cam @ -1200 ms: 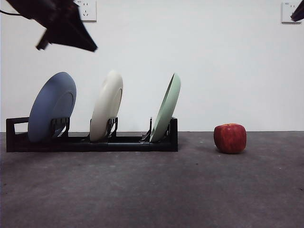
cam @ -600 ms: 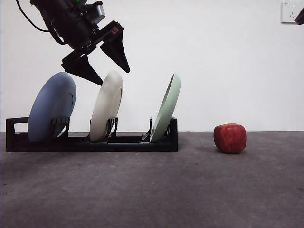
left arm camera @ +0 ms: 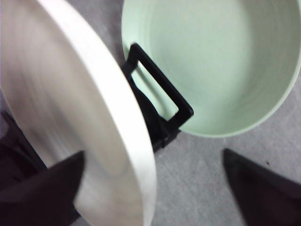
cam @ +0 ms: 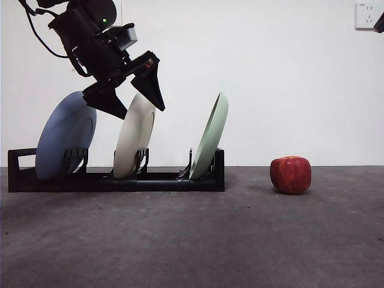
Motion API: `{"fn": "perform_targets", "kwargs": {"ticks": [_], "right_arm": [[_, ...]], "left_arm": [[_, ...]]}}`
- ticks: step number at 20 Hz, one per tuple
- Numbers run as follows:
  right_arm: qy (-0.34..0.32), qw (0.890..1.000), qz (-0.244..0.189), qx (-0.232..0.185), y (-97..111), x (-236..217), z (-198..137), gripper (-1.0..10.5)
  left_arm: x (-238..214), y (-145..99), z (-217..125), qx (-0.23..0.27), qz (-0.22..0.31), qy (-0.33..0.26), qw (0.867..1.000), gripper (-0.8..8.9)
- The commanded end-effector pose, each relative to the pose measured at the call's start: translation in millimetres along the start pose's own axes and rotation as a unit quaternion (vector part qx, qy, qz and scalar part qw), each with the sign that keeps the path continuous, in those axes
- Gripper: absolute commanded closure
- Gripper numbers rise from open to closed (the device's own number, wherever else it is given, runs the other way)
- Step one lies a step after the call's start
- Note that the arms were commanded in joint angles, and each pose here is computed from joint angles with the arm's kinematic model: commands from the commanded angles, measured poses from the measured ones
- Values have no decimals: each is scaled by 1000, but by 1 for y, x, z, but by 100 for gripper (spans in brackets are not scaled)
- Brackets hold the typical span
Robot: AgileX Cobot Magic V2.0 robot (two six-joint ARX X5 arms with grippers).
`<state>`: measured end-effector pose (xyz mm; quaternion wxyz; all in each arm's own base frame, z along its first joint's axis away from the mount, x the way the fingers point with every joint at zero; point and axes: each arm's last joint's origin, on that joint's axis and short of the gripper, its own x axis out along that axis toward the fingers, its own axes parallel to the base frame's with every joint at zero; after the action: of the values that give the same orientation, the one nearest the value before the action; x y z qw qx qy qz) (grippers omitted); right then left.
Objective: Take the yellow plate from the plate rack,put the plate on the table,take the apple from the table,put the apple in the plate
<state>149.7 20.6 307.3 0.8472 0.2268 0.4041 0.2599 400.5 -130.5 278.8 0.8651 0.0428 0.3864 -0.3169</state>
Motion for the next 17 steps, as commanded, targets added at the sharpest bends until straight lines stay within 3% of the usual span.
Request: {"fn": "perform_targets", "kwargs": {"ticks": [1, 17], "right_arm": [[-1, 1000, 1, -7, 1, -1, 1, 948], [8, 1000, -1, 0, 0, -1, -1, 947]], "left_arm": [[3, 1, -1, 0, -1, 2, 1000, 792], [1, 2, 0, -3, -3, 1, 1000, 822]]}}
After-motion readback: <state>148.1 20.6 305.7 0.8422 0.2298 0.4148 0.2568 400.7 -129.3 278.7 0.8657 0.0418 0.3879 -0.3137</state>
